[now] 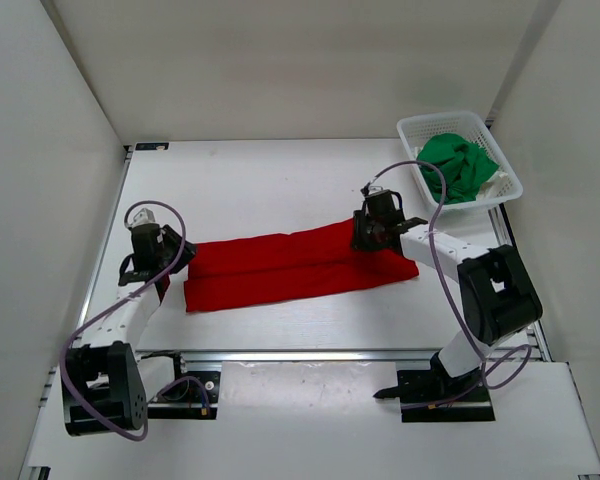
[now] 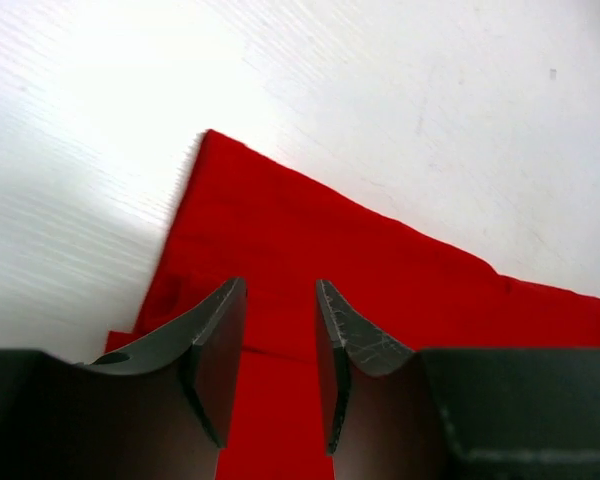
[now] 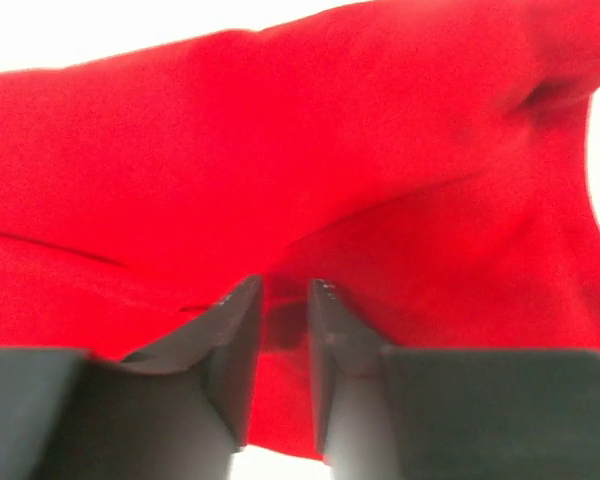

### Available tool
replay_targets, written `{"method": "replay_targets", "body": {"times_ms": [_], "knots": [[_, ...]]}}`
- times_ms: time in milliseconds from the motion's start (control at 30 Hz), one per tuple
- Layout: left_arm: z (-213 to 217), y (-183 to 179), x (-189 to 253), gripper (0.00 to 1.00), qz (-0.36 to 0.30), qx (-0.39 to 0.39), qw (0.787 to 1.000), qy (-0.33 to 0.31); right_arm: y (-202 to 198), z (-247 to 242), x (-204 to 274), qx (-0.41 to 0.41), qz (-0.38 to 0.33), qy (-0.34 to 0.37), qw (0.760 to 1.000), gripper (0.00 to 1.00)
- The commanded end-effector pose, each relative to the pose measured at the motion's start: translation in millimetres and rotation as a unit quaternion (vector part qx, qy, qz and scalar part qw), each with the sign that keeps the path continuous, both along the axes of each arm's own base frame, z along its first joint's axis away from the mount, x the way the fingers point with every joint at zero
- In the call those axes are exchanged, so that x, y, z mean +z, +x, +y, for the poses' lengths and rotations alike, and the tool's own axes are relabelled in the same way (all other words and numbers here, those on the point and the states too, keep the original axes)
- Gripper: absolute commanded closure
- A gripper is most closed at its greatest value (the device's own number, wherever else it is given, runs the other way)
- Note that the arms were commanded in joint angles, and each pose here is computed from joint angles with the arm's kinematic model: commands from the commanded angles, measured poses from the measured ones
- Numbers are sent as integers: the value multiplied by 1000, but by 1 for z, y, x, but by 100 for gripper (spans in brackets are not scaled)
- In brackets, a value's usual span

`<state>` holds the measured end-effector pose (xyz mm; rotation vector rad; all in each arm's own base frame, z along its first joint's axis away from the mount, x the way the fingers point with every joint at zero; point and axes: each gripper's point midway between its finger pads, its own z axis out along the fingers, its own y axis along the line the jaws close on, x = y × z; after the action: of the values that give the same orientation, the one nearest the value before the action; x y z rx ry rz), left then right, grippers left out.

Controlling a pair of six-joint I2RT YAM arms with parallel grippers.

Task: Fold and stack the t-shirts
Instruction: Fold the other side of the tshirt into a rectangle

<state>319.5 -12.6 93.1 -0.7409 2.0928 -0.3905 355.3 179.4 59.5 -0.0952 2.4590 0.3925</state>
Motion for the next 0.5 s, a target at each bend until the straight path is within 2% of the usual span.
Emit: {"method": "replay_targets", "body": {"times_ms": [0, 33, 100, 167, 400, 467], "knots": [[8, 5, 1, 55, 6, 3, 1000, 4, -3, 8, 10, 11, -11, -9, 1000, 79], [9, 6, 2, 55, 7, 5, 1000, 6, -7, 8, 8, 9, -5, -12, 1000, 82], [10, 10, 5, 55, 7, 5, 1000, 8, -16, 9, 7, 11, 5, -15, 1000, 96], [11, 11, 5, 55, 12, 5, 1000, 7, -27, 4, 5, 2, 15, -25, 1000, 100], [8, 12, 5, 56, 12, -2, 1000, 1, -95, 38, 2, 65, 47, 20, 997, 99], [7, 13, 4, 55, 14, -5, 1000, -1, -109, 51, 3, 90, 51, 34, 994, 80]]}}
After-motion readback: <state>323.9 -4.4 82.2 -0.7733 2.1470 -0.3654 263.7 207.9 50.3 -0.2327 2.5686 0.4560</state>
